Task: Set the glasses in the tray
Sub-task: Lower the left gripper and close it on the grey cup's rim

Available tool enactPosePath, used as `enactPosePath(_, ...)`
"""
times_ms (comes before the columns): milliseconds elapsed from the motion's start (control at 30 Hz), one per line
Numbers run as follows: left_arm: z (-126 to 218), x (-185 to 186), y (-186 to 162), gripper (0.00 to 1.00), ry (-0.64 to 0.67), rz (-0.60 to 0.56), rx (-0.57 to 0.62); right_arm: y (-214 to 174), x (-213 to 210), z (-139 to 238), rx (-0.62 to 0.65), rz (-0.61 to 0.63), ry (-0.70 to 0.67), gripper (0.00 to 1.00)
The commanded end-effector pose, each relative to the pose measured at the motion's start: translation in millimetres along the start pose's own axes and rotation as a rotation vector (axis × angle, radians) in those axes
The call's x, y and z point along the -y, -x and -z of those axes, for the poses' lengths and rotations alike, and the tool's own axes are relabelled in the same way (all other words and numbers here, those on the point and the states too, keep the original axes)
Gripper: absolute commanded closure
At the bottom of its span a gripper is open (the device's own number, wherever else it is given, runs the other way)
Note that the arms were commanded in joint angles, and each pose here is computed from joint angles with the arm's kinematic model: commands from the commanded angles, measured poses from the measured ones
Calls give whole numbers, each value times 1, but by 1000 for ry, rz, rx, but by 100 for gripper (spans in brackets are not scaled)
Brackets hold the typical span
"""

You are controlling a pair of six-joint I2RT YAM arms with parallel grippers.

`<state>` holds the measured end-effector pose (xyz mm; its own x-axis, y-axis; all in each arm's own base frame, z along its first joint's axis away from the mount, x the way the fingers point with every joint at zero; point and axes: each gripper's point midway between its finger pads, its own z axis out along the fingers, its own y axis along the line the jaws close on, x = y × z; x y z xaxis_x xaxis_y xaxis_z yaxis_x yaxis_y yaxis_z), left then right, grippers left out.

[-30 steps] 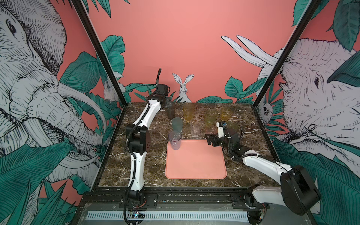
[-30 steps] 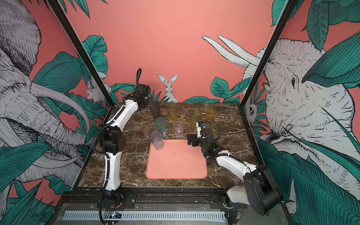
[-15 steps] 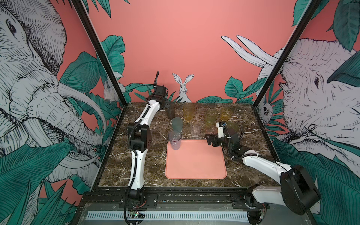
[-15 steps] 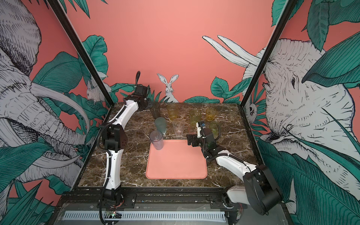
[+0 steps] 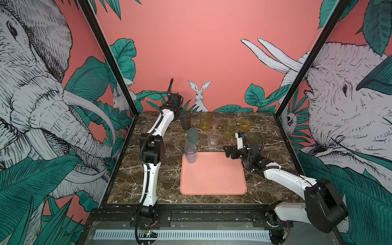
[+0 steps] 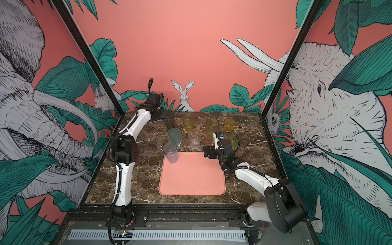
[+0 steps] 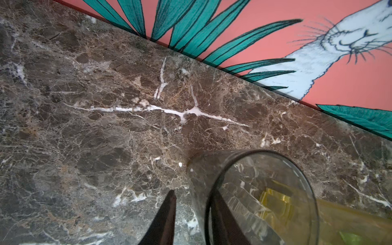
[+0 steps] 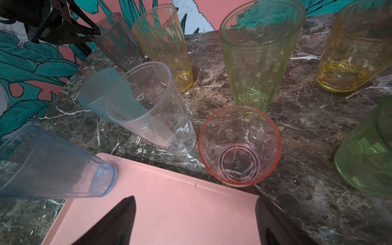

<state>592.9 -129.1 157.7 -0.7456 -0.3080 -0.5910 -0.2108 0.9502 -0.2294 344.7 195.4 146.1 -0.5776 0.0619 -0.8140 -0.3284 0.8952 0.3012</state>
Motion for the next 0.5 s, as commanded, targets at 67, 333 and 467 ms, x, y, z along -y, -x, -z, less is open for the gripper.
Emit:
enactPosePath(67, 2, 3, 12, 74, -15, 22, 32, 17, -2, 3, 53, 1, -1, 10)
enactPosePath(333, -3, 4, 9, 81, -18, 24, 22, 17, -2, 3, 51, 1, -2, 10)
enactPosePath(467, -1, 4, 10, 87, -17, 16, 22, 17, -3, 3, 50, 1, -1, 10)
